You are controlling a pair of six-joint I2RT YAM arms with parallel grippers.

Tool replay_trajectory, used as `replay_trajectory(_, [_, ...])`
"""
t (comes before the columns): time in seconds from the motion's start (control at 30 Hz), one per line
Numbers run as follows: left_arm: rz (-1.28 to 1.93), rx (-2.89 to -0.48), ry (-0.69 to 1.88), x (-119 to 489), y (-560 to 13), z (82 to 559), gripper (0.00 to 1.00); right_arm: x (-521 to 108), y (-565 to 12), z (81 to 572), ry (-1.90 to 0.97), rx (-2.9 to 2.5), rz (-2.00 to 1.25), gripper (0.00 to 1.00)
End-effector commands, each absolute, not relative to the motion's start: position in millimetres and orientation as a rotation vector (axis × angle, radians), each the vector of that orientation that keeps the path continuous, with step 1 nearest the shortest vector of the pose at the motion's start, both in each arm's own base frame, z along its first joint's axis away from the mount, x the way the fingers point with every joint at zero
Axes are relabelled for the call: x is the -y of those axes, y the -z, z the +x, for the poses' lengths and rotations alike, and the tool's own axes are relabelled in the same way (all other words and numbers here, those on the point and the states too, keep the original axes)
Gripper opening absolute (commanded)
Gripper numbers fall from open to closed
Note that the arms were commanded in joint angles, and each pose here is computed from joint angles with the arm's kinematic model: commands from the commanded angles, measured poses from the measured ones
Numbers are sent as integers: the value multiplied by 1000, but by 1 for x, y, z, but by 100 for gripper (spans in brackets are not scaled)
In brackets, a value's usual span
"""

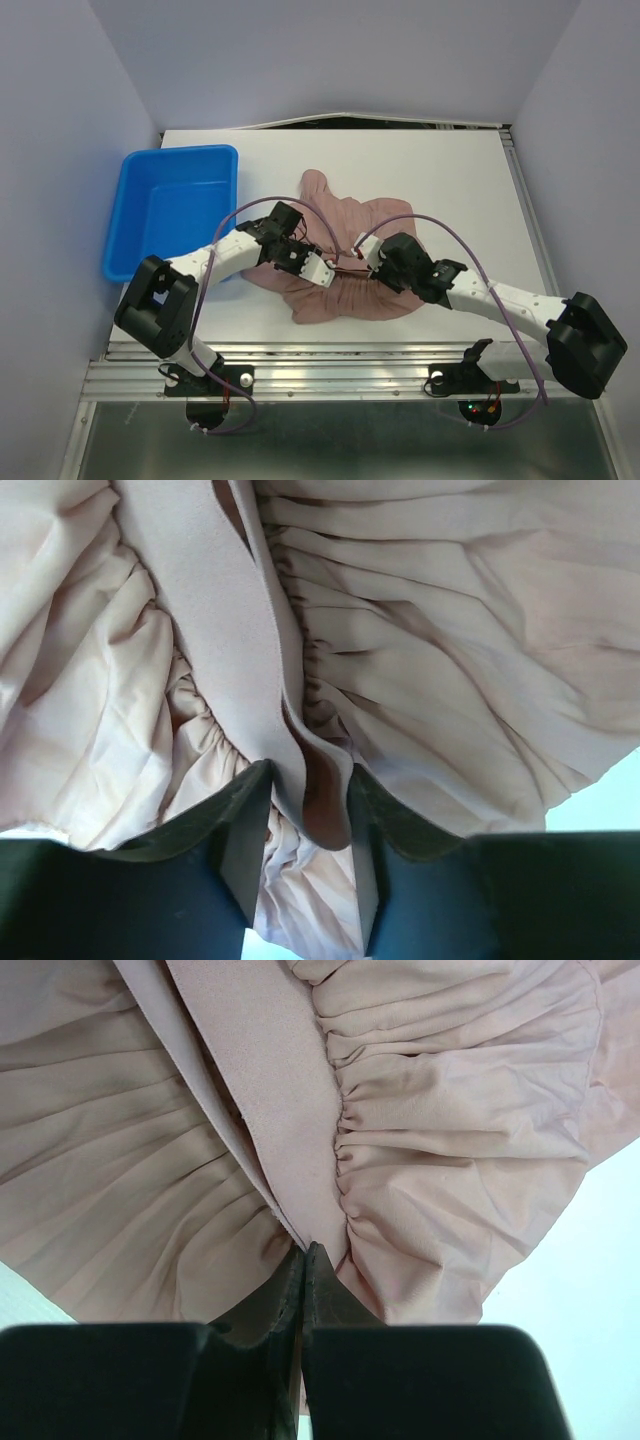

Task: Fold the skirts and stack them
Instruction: Flatten the skirt out

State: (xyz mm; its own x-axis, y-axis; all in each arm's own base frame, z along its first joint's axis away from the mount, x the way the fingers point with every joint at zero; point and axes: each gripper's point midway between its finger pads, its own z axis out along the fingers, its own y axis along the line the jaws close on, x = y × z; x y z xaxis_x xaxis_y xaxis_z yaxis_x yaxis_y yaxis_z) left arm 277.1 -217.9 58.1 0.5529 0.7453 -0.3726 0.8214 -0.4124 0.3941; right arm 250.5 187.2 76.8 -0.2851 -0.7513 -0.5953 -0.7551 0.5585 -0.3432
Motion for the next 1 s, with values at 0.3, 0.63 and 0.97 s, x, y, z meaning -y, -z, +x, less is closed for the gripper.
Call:
replay_trajectory(0.3, [1893, -1426, 108, 228, -130, 334, 0, -161, -106, 283, 88, -2007, -1061, 1])
replay_trajectory(0.63, [1138, -1603, 235, 220, -318, 416, 0, -137, -256, 366, 94, -1809, -878, 1])
replay_trajectory(0.97, [1130, -1448, 745, 302, -411, 326, 0, -211, -395, 354, -407, -1661, -881, 1])
